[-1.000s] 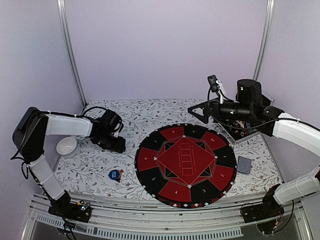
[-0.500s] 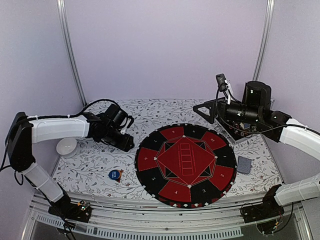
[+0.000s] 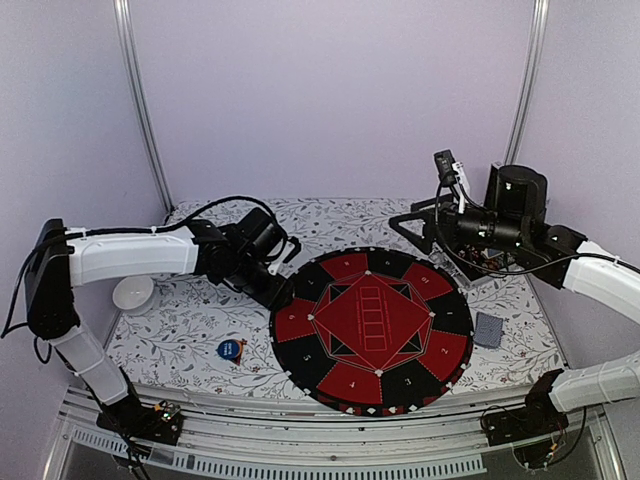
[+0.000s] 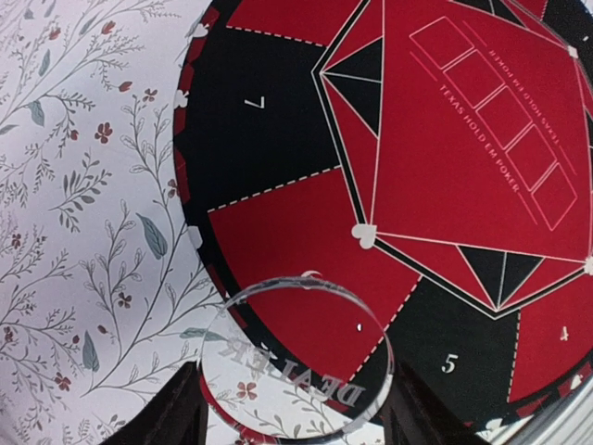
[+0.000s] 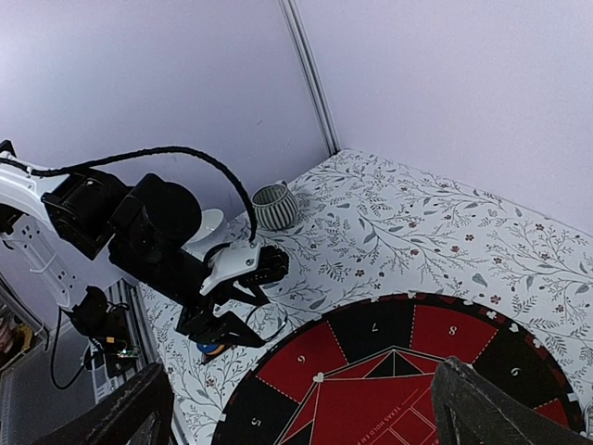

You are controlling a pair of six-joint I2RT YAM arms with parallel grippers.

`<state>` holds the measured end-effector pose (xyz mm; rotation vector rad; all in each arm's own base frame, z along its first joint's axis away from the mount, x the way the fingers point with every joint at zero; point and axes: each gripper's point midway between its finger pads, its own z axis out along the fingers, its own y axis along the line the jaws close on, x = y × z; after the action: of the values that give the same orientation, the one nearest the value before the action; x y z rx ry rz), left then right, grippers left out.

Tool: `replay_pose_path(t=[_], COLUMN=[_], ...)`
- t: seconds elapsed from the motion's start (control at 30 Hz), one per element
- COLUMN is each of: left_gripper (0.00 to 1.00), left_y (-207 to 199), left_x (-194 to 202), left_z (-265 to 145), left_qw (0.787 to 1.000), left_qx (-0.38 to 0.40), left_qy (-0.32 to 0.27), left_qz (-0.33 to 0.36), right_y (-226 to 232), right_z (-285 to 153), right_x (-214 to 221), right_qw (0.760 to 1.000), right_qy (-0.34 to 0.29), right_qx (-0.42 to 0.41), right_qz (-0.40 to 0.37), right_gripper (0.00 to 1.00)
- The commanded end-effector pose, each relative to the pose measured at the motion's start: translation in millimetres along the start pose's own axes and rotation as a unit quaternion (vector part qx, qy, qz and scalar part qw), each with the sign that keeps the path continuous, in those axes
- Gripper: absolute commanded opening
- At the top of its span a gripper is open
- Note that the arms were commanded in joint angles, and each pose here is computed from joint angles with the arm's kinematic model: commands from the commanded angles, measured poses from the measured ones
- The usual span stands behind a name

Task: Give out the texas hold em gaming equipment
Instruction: Place the dealer button in position 7.

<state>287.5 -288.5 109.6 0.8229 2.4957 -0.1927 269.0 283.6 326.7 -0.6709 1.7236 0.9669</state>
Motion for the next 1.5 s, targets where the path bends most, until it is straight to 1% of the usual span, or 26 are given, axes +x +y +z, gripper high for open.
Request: replay_pose_path(t=[0.0,0.17,0.3,0.53,0.8,0.97,1.03,1.17,1.37,1.47], left_gripper=[0.49,0.48,0.48,0.48,0.48,0.48,0.48,0.47,0.47,0.47], left_y=[-6.5,-14.6,-13.1,-21.6,-22.4,-27.2,-30.1,-33.1,-35.4,-37.5], left_x=[2.7,10.1,13.1,8.5,17.1,15.5,14.8,17.3,22.1,20.8], left_z=[2.1,4.0,4.2,3.4,3.7,1.2,2.5,6.6,3.8,2.1], left_qw=[1.0,1.0,0.999,0.999,0.999,0.998,0.998,0.997,0.996,0.995], left_qx=[-0.004,-0.005,-0.016,0.006,0.013,0.03,0.038,0.046,0.055,0.062], left_qy=[0.013,0.02,0.02,-0.009,-0.015,-0.03,-0.032,-0.032,-0.035,-0.04], left_qz=[0.003,0.019,0.024,0.034,0.046,0.046,0.047,0.051,0.06,0.061], right_y=[10.3,10.2,10.0,4.9,-4.7,-9.0,-5.1,-3.6,-5.8,-5.0], right_z=[-5.3,-6.4,-4.4,-7.0,-2.0,-1.1,-7.1,-16.8,-32.3,-37.0], right_x=[-26.1,-41.6,-52.5,-75.0,-64.5,-58.1,-73.5,-84.3,-88.2,-90.3], right_qw=[1.0,0.999,0.999,0.997,0.994,0.991,0.99,0.986,0.98,0.979], right_qy=[-0.018,-0.032,-0.039,-0.054,-0.038,-0.028,-0.045,-0.061,-0.084,-0.091], right_qx=[-0.006,0.002,0.005,0.032,0.051,0.061,0.061,0.069,0.087,0.088], right_qz=[-0.022,-0.011,0.008,0.046,0.093,0.116,0.119,0.138,0.161,0.159], right_gripper=[0.99,0.99,0.99,0.99,0.99,0.99,0.99,0.99,0.99,0.99])
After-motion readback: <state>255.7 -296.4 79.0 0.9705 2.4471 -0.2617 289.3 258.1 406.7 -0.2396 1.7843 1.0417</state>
